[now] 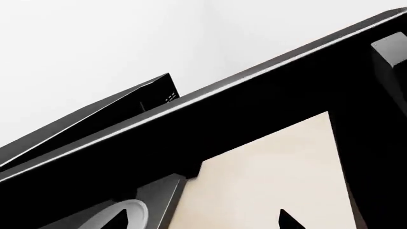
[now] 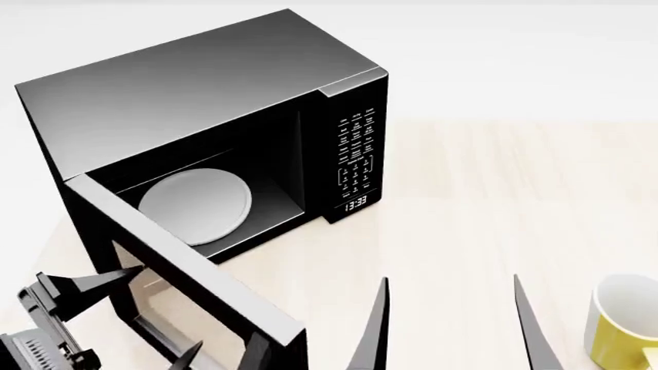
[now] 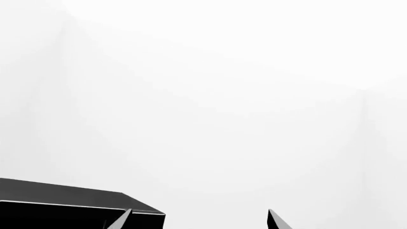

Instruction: Close the microwave.

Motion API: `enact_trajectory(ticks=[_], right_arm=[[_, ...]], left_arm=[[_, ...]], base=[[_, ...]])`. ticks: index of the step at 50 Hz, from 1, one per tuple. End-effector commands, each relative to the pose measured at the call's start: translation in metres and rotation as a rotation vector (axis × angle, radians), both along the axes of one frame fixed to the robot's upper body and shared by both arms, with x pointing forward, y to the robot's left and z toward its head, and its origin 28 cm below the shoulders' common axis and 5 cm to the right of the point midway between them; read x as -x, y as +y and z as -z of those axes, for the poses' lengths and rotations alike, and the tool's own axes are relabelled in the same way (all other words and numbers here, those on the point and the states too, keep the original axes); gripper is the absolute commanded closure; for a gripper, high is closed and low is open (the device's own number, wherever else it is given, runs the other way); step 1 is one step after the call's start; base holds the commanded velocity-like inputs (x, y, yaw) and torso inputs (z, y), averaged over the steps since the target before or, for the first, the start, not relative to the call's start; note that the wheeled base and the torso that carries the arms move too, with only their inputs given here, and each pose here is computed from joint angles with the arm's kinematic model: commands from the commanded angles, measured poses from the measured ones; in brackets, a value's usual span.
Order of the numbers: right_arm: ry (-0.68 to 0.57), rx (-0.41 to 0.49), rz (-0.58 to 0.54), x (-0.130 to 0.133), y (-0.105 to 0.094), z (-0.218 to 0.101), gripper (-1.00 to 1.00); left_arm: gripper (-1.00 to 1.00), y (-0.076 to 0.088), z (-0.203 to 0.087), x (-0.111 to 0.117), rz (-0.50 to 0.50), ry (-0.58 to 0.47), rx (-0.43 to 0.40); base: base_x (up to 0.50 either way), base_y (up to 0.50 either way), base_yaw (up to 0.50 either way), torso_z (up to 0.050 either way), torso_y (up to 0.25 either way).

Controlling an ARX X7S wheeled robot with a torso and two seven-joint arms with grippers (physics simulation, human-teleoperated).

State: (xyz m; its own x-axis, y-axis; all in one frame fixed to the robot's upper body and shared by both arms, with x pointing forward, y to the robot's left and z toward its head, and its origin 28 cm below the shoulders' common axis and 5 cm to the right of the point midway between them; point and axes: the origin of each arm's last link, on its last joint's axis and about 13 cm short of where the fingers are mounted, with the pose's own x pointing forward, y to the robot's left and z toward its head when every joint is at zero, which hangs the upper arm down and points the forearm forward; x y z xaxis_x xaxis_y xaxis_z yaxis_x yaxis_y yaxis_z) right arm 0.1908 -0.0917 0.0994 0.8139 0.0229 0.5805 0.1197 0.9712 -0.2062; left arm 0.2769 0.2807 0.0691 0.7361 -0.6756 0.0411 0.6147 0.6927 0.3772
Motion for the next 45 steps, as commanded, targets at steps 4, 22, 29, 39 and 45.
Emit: enact_trajectory(ticks=[4,22,29,39,45], right_arm=[[0.006,-0.003,0.001,-0.001,-0.001,0.002,-1.0],[0.009,-0.005,0.001,0.0,-0.001,0.003,-1.0],[0.013,-0.006,0.001,0.0,-0.001,0.004,-1.0],[0.016,-0.009,0.0,0.0,-0.001,0.005,-1.0],[0.019,-0.01,0.001,-0.001,-0.001,0.006,-1.0]], left_arm=[[-1.0,-0.011,0.002,-0.009,0.009,-0.017,0.011],[-1.0,-0.018,0.004,-0.015,-0.008,-0.038,0.036],[-1.0,-0.021,0.005,-0.018,-0.025,-0.05,0.049],[-1.0,-0.025,0.007,-0.024,-0.063,-0.07,0.07],[-1.0,-0.026,0.005,-0.028,-0.077,-0.079,0.077]], base=[[0.0,0.0,0.0,0.0,0.0],[0.0,0.0,0.0,0.0,0.0],[0.0,0.0,0.0,0.0,0.0],[0.0,0.0,0.0,0.0,0.0],[0.0,0.0,0.0,0.0,0.002]])
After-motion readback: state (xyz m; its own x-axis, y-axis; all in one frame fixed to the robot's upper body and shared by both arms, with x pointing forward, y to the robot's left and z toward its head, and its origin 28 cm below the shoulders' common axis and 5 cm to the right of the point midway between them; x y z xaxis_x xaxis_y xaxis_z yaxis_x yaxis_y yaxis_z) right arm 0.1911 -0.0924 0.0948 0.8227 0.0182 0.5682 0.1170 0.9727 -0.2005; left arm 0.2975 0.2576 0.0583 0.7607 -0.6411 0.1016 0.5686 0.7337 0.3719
